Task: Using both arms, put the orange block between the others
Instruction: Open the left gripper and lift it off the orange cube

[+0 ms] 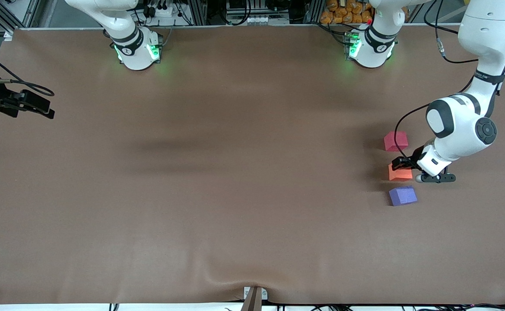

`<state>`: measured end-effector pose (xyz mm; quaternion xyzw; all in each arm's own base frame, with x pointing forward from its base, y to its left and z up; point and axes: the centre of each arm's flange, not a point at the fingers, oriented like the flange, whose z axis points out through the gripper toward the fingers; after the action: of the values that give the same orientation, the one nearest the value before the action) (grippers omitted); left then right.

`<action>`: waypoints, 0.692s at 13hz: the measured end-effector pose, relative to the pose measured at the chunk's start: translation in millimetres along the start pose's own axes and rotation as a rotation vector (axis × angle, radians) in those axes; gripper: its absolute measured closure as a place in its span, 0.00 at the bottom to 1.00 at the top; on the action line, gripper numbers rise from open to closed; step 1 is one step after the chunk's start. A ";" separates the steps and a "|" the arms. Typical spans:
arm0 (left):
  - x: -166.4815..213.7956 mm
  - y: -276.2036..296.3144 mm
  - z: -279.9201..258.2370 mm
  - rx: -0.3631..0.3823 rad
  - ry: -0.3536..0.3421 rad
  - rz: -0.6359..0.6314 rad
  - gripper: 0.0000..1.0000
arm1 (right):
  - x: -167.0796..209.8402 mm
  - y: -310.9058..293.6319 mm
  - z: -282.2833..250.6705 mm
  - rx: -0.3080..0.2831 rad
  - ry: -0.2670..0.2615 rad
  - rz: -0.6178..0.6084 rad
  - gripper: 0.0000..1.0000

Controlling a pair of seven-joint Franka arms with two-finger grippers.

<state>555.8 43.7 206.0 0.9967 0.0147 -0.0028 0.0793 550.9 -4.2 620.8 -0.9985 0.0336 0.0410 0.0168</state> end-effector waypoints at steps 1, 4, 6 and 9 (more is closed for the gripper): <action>0.7 0.9 -0.4 -0.001 0.002 0.001 0.24 | 0.0 -0.1 0.0 0.000 0.000 0.000 0.00; 6.7 0.6 -6.9 0.000 0.018 0.001 0.00 | 0.0 -0.6 0.1 0.000 0.000 -0.001 0.00; 12.4 1.5 -18.6 -0.003 0.027 0.003 0.00 | -0.1 -1.4 0.2 0.000 0.000 -0.003 0.00; 27.6 8.7 -68.3 -0.035 -0.011 -0.004 0.00 | -0.1 -2.4 0.3 0.000 -0.001 -0.005 0.00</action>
<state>583.9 46.7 274.6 0.9951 0.0162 -0.0081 0.0968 550.9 -1.8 620.6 -0.9985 0.0313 0.0413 0.0167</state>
